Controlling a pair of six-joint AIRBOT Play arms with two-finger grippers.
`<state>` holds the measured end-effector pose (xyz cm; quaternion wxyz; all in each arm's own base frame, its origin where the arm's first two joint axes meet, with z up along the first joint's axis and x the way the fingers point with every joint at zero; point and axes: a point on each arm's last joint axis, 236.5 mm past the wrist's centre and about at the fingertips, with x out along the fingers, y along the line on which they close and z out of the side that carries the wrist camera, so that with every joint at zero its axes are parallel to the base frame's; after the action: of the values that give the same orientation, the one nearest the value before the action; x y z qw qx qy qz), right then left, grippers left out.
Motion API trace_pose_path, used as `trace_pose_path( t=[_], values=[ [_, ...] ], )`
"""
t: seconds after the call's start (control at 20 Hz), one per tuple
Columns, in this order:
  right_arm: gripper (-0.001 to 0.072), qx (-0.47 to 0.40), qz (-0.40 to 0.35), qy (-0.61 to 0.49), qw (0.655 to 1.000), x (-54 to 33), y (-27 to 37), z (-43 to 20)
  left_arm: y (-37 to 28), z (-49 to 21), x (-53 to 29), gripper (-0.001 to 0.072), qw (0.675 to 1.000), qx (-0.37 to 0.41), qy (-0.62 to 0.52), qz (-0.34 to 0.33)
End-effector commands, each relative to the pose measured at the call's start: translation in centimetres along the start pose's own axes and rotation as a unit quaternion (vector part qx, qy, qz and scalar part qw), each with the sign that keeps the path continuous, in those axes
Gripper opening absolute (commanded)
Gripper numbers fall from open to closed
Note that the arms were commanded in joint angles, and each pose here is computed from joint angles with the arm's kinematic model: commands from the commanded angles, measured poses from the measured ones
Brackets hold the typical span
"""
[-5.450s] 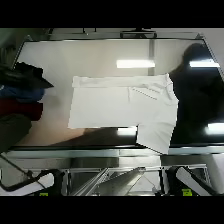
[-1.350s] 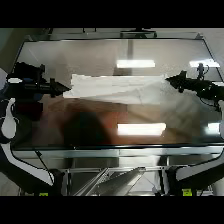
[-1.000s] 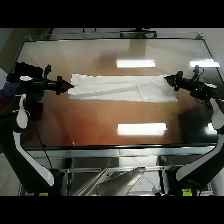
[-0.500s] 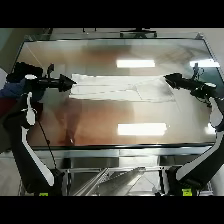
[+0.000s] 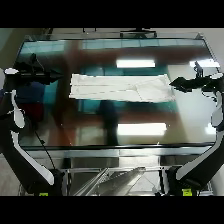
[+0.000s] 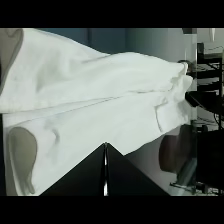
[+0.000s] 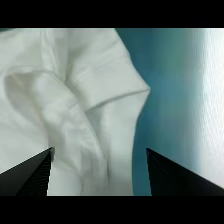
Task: Fold the shirts.
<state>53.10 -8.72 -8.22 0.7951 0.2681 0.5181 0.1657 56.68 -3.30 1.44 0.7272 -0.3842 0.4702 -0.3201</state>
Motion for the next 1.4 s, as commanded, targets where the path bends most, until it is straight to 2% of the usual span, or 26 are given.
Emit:
trace_pose_path(
  t=[0.0, 0.3, 0.35, 0.4, 0.5, 0.55, 0.6, 0.7, 0.9, 1.25, 1.35],
  values=[
    [0.0649, 0.015, 0.002, 0.057, 0.998, 0.9, -0.8, -2.8, -1.6, 0.1, 0.2, 0.0001, 1.0, 0.016, 0.0, 0.0],
    [0.0636, 0.034, 0.069, 0.082, 0.994, 3.0, 1.1, -4.2, -4.6, -2.4, 4.3, 0.0011, 0.998, 0.043, 0.05, -0.015],
    [0.0578, 0.039, 0.078, 0.076, 0.993, 3.7, 1.5, -4.0, -5.4, -3.1, 5.5, 0.001, 0.996, 0.055, 0.063, -0.019],
    [0.0405, 0.043, 0.082, 0.07, 0.993, 4.2, 1.7, -3.7, -6.1, -3.7, 6.5, 0.001, 0.995, 0.068, 0.072, -0.023],
    [0.016, 0.042, 0.075, 0.054, 0.995, 5.0, 1.7, -3.0, -7.6, -4.8, 8.9, 0.001, 0.991, 0.095, 0.087, -0.028],
    [0.0068, 0.041, 0.071, 0.048, 0.995, 5.1, 1.7, -2.6, -8.3, -5.3, 10.1, 0.0009, 0.99, 0.103, 0.091, -0.029],
    [0.0018, 0.041, 0.075, 0.043, 0.995, 5.2, 2.0, -2.4, -9.0, -5.7, 11.3, 0.001, 0.989, 0.111, 0.093, -0.03],
    [0.0017, 0.039, 0.089, 0.036, 0.995, 4.7, 3.0, -1.6, -10.0, -6.6, 13.9, 0.0009, 0.986, 0.134, 0.097, -0.021],
    [0.0017, 0.016, 0.103, 0.028, 0.994, 1.2, 6.3, 0.6, -9.4, -8.4, 20.7, 0.0009, 0.975, 0.197, 0.091, 0.052],
    [0.0017, -0.079, 0.167, -0.021, 0.983, -8.9, 17.7, 3.6, -12.0, -14.3, 33.7, 0.0009, 0.973, 0.219, 0.043, 0.055],
    [0.0017, -0.104, 0.175, -0.031, 0.979, -10.6, 20.4, 3.6, -12.5, -15.5, 35.8, 0.0009, 0.978, 0.201, 0.026, 0.058]
  ],
)
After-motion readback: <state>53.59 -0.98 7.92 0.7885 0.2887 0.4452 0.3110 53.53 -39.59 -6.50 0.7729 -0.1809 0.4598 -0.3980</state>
